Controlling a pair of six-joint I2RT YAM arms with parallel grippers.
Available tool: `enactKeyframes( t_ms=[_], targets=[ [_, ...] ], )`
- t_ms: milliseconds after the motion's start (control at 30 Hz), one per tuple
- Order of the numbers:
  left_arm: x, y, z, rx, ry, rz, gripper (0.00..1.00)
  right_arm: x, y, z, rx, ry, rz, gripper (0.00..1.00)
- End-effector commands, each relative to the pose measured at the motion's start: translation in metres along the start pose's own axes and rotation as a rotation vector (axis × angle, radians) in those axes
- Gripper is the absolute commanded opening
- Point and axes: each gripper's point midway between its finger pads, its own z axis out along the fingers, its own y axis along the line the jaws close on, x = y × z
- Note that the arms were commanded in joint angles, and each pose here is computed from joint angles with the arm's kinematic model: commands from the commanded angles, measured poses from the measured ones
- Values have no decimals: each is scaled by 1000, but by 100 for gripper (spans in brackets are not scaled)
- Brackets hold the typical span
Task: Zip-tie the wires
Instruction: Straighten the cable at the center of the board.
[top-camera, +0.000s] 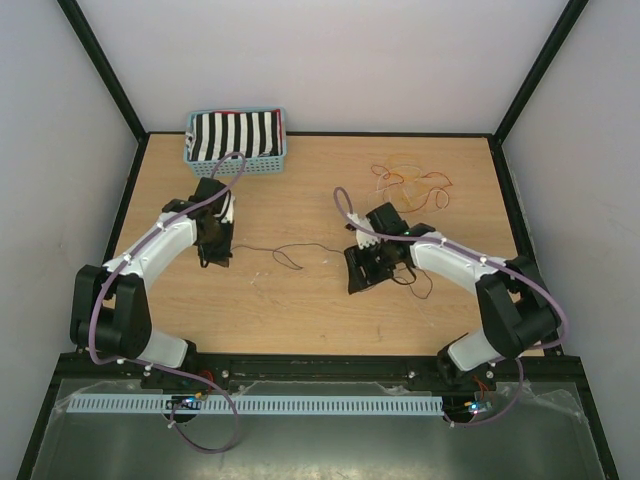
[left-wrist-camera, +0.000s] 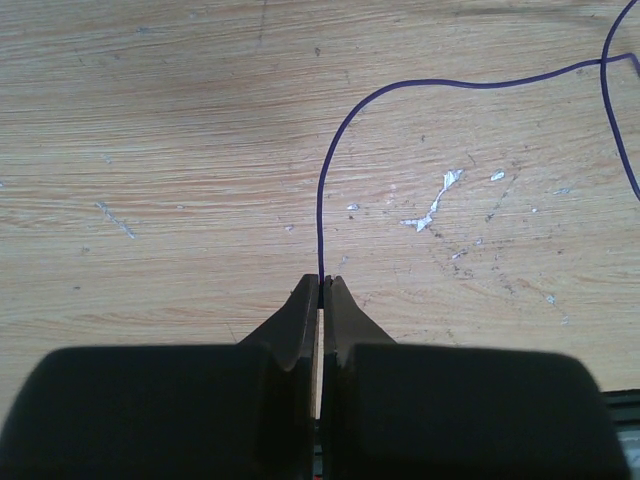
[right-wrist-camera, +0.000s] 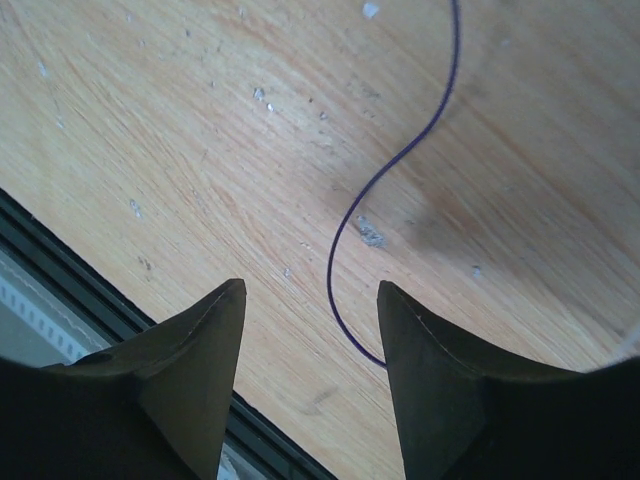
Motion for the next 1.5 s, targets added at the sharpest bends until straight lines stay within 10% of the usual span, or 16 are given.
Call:
enactKeyframes(
  t_ms=[0, 233, 533, 1033, 1467],
  targets=[
    [-7, -2, -12, 19, -25, 9, 0, 26, 4, 16, -5, 96, -13, 66],
    [-8, -1, -16, 11, -37, 18, 0, 35, -8, 19, 69, 135, -35, 47],
    [-16, 13, -25, 28, -67, -34, 0, 15, -40, 6, 269, 66, -53, 0],
    [-17, 74, -44, 45, -150, -305, 0, -29, -205, -155, 1016, -301, 357, 0],
    [-8, 118, -38, -10, -172, -551, 0, -7, -231, -163, 1082, -248, 447, 0]
  ],
)
